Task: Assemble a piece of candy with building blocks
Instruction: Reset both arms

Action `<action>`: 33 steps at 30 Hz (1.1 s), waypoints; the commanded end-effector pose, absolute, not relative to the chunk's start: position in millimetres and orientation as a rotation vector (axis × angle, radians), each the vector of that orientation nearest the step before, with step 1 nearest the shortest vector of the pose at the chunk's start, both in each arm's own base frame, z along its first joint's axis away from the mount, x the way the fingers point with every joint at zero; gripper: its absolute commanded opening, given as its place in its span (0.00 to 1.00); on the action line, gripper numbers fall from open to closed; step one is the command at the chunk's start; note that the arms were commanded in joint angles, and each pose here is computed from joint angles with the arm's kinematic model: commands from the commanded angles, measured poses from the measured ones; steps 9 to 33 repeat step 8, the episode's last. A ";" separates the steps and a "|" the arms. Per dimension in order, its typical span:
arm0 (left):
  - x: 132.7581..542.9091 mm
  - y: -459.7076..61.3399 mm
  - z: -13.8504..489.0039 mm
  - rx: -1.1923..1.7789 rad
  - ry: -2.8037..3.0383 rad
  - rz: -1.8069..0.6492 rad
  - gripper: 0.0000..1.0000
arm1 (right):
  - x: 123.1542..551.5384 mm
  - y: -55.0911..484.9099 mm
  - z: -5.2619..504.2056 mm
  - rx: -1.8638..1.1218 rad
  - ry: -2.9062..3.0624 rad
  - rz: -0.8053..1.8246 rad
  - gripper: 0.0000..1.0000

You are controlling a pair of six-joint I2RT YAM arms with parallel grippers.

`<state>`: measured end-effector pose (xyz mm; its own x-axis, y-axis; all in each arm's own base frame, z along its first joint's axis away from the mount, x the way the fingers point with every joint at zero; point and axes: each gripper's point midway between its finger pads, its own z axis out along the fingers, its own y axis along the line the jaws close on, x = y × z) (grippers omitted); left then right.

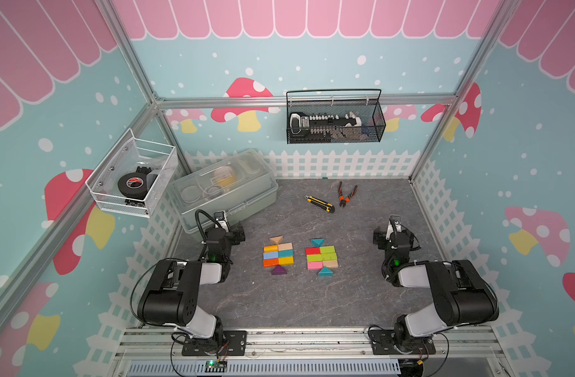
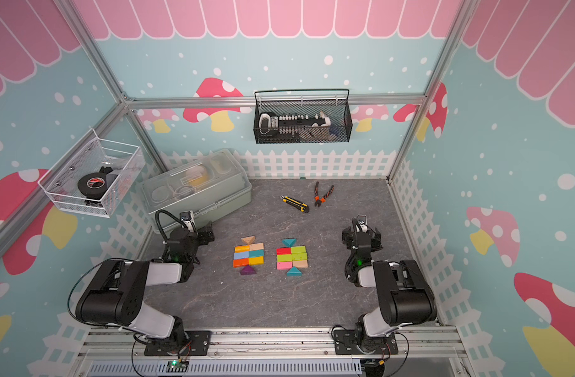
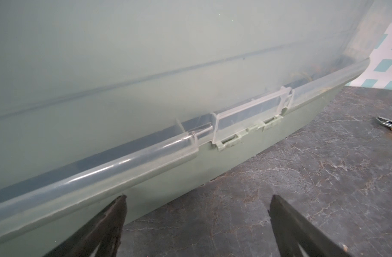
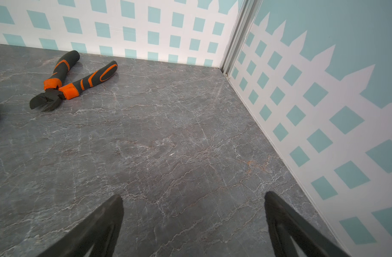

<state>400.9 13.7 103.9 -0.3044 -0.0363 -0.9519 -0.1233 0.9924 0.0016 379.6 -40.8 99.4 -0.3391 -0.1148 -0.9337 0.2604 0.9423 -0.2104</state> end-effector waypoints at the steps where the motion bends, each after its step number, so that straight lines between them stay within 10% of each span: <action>1: 407.2 11.3 111.6 -0.099 1.863 0.083 0.99 | 379.8 -41.2 104.9 0.116 1.850 -0.377 0.99; 33: 404.0 10.4 114.8 -0.099 1.847 0.082 0.99 | 379.7 -41.4 104.7 0.117 1.851 -0.379 0.99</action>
